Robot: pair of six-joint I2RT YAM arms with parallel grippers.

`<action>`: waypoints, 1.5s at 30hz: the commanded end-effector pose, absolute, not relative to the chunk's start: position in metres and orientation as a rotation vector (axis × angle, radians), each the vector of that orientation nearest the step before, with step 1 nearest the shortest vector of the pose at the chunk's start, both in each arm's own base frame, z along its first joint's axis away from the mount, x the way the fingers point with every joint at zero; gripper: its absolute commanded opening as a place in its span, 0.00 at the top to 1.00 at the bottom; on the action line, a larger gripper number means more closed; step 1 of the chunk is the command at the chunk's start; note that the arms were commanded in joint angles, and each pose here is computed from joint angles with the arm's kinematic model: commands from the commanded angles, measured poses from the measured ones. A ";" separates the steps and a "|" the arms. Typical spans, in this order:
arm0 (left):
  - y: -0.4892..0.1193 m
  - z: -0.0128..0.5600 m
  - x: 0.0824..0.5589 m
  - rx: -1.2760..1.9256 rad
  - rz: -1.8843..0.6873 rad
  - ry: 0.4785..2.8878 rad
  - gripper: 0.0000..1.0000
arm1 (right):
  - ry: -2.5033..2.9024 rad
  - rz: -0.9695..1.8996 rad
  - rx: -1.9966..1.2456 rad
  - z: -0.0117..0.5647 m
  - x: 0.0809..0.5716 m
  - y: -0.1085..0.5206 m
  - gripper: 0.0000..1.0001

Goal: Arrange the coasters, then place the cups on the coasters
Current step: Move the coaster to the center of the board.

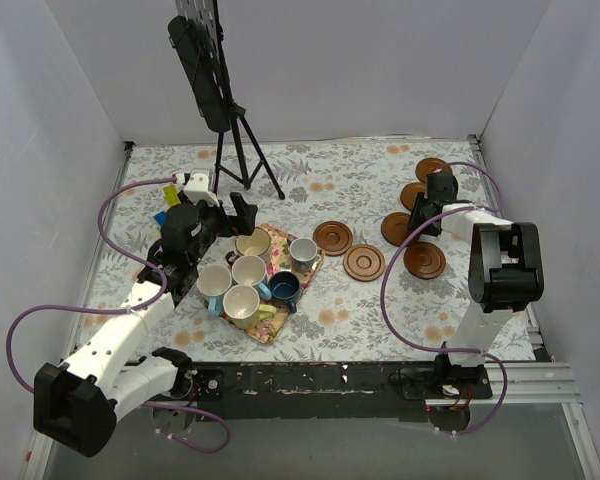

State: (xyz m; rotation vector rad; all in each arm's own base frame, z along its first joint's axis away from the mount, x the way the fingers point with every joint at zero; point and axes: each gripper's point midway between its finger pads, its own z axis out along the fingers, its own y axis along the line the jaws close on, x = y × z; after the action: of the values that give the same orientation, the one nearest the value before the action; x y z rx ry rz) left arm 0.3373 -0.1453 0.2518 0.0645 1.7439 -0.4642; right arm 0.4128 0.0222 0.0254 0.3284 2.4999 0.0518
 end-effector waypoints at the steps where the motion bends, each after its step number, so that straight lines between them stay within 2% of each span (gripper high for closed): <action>1: -0.146 0.259 0.334 0.075 -0.471 1.718 0.02 | 2.582 -0.054 0.385 0.003 0.402 0.001 0.71; 30: -0.146 0.257 0.336 0.074 -0.464 1.726 0.02 | 2.568 -0.037 0.391 0.003 0.415 0.002 0.70; 37: -0.145 0.257 0.336 0.075 -0.461 1.725 0.02 | 2.532 0.006 0.379 0.016 0.414 0.007 0.55; 45: -0.145 0.258 0.336 0.074 -0.461 1.720 0.02 | 2.492 0.001 0.352 0.038 0.424 0.006 0.45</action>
State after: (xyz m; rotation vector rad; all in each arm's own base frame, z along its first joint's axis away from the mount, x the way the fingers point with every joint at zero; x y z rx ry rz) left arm 0.3373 -0.1453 0.2516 0.0649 1.7446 -0.4637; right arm 0.4255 0.0162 0.0257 0.3427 2.5037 0.0453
